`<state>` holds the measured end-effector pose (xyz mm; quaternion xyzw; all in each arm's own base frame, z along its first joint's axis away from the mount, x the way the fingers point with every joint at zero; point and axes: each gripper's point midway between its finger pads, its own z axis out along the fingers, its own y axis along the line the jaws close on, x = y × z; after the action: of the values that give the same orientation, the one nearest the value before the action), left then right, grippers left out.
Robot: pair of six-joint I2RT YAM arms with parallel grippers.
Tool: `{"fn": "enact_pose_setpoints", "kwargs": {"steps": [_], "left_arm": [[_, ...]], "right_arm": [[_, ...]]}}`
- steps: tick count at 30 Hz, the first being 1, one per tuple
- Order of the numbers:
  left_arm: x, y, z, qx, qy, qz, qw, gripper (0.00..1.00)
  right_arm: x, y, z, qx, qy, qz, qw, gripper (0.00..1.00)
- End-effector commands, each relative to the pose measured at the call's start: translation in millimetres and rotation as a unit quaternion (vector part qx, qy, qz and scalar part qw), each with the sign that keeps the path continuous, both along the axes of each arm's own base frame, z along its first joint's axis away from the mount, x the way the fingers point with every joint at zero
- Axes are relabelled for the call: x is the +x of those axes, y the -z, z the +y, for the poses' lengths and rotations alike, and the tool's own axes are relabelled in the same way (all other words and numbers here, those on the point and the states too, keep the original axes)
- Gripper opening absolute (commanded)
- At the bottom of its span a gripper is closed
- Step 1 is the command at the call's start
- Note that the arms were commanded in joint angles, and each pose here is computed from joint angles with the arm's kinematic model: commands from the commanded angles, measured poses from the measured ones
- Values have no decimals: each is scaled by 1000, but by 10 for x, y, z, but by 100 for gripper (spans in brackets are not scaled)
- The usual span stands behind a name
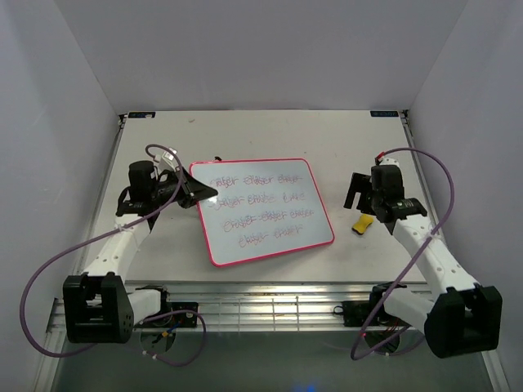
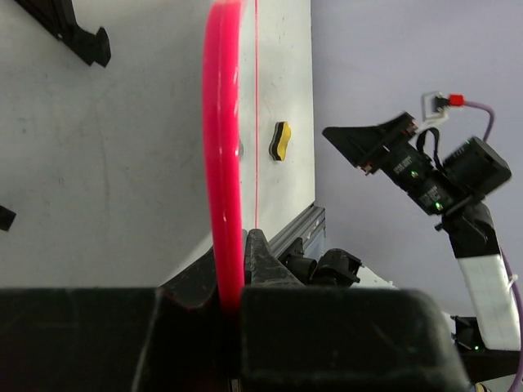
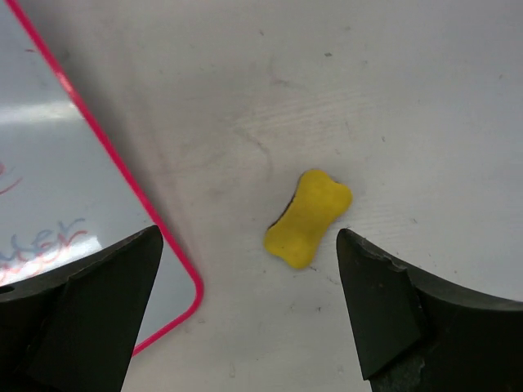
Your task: Erase the whiteboard
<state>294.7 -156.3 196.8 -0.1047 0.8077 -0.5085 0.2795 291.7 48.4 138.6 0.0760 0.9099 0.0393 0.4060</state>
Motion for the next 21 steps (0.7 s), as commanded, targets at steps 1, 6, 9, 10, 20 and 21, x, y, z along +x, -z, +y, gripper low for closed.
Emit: {"fn": "enact_pose_setpoints", "kwargs": {"steps": [1, 6, 9, 10, 20, 21], "left_arm": [[-131, 35, -65, 28, 16, -22, 999, 0], [-192, 184, -185, 34, 37, -3, 999, 0], [-220, 349, -235, 35, 50, 25, 998, 0], [-245, 400, -247, 32, 57, 35, 997, 0], [-252, 642, -220, 44, 50, 88, 994, 0], [-251, 649, -218, 46, 50, 89, 994, 0]], "right_arm": [[-34, 290, -223, -27, 42, 58, 997, 94], [-108, 728, -254, -8, 84, 121, 989, 99], [-72, 851, -189, 17, 93, 117, 989, 90], [-111, 912, -229, 12, 106, 120, 987, 89], [-6, 932, -323, 12, 161, 103, 981, 76], [4, 937, -324, 12, 161, 104, 981, 75]]}}
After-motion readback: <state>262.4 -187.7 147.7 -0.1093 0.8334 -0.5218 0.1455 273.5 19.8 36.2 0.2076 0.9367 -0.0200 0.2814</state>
